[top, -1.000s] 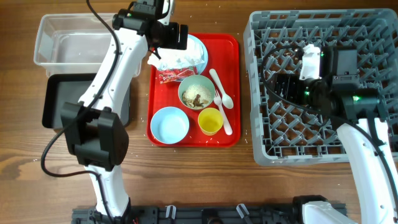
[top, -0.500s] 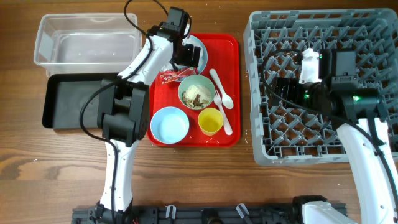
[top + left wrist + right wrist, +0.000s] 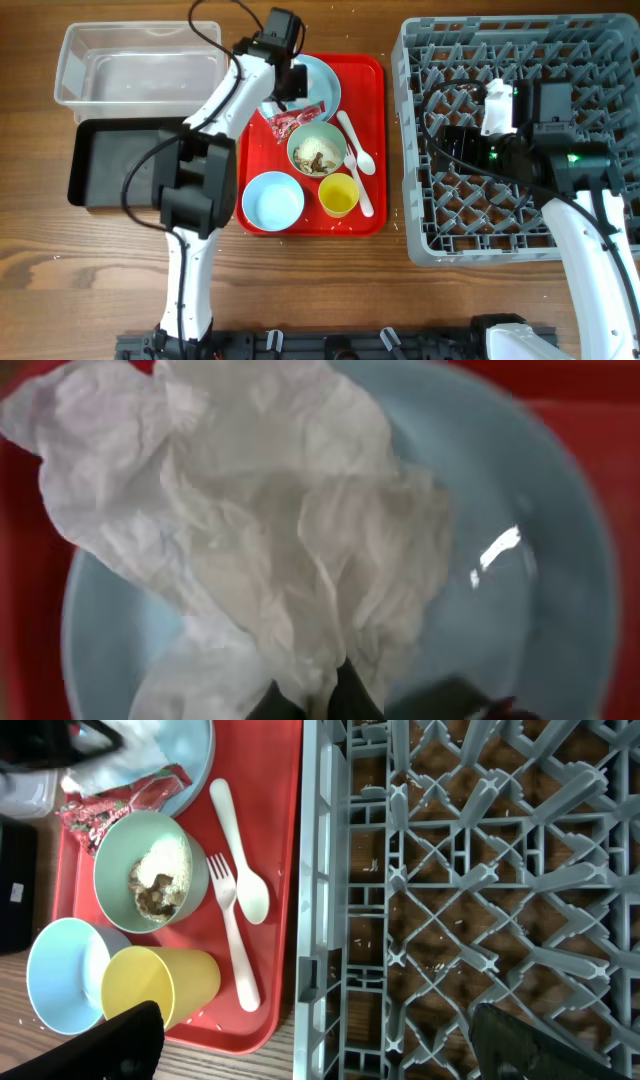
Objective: Sort waste into correct bins and load items into the dishwasher rack
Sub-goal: 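Drop the tissue into the clear plastic bin with the left gripper, then grasp the red wrapper on the plate with the left gripper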
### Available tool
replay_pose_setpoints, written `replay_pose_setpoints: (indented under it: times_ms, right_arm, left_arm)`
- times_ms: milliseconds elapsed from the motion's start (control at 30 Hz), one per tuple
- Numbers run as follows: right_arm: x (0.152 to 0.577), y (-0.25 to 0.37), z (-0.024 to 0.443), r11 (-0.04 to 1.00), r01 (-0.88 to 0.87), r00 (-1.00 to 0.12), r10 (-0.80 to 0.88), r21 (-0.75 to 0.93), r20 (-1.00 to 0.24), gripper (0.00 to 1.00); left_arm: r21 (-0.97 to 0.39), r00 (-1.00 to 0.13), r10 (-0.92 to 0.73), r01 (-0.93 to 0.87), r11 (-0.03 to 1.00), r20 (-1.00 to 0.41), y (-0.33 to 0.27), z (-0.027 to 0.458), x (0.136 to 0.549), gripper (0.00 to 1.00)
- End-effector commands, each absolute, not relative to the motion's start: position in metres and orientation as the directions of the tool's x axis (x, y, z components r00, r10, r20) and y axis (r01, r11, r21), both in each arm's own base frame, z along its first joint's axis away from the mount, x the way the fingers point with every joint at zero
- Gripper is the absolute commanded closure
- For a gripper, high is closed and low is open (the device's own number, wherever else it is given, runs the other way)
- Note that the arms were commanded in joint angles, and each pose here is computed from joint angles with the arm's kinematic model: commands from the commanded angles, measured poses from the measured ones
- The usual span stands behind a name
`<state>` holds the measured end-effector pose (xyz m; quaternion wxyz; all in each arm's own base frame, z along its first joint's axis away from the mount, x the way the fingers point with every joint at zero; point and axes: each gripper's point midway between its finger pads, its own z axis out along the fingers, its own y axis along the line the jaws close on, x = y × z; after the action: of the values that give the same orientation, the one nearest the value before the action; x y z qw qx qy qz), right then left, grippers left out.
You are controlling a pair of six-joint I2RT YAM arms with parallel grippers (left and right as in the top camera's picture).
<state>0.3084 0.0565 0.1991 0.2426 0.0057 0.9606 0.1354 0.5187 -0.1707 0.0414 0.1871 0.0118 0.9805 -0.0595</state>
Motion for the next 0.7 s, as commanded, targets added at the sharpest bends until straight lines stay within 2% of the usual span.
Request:
replay_pose_setpoints:
  times_ms: [0, 67, 167, 367, 400, 433, 500, 533, 667]
  right_arm:
    - [0.311, 0.054, 0.207, 0.967, -0.051, -0.871, 0.08, 0.251, -0.485, 0.01]
    - [0.311, 0.054, 0.207, 0.967, -0.051, -0.871, 0.08, 0.251, -0.485, 0.01]
    - [0.312, 0.054, 0.207, 0.967, -0.051, -0.871, 0.08, 0.251, -0.485, 0.01]
    - [0.314, 0.054, 0.208, 0.966, -0.054, -0.865, 0.08, 0.251, -0.496, 0.01]
    - [0.314, 0.055, 0.208, 0.966, -0.054, -0.864, 0.081, 0.252, -0.497, 0.01]
    - [0.315, 0.055, 0.209, 0.966, -0.055, -0.863, 0.081, 0.252, -0.499, 0.01]
    - [0.317, 0.055, 0.21, 0.966, -0.057, -0.858, 0.082, 0.252, -0.506, 0.01]
    - [0.317, 0.055, 0.21, 0.966, -0.057, -0.858, 0.081, 0.252, -0.506, 0.01]
    - [0.317, 0.055, 0.21, 0.966, -0.057, -0.858, 0.081, 0.251, -0.507, 0.0]
  left_arm:
    - [-0.183, -0.83, -0.099, 0.004, 0.983, -0.549, -0.147, 0.15, 0.536, 0.96]
    - [-0.199, -0.782, -0.153, -0.038, 0.979, -0.604, -0.117, 0.184, 0.542, 0.96]
    - [-0.205, -0.754, -0.213, -0.106, 0.973, -0.621, -0.076, 0.201, 0.545, 0.96]
    - [-0.186, -0.753, -0.337, -0.282, 0.941, -0.565, 0.017, 0.17, 0.548, 0.96]
    - [-0.18, -0.761, -0.346, -0.297, 0.938, -0.549, 0.023, 0.159, 0.549, 0.91]
    - [-0.172, -0.774, -0.354, -0.31, 0.935, -0.526, 0.029, 0.143, 0.55, 0.73]
    - [-0.156, -0.797, -0.347, -0.312, 0.937, -0.494, 0.03, 0.118, 0.552, 0.18]
    - [-0.151, -0.809, -0.343, -0.309, 0.939, -0.477, 0.027, 0.109, 0.551, 0.0]
    - [-0.135, -0.826, -0.251, -0.212, 0.968, -0.504, 0.008, 0.142, 0.544, 0.0]
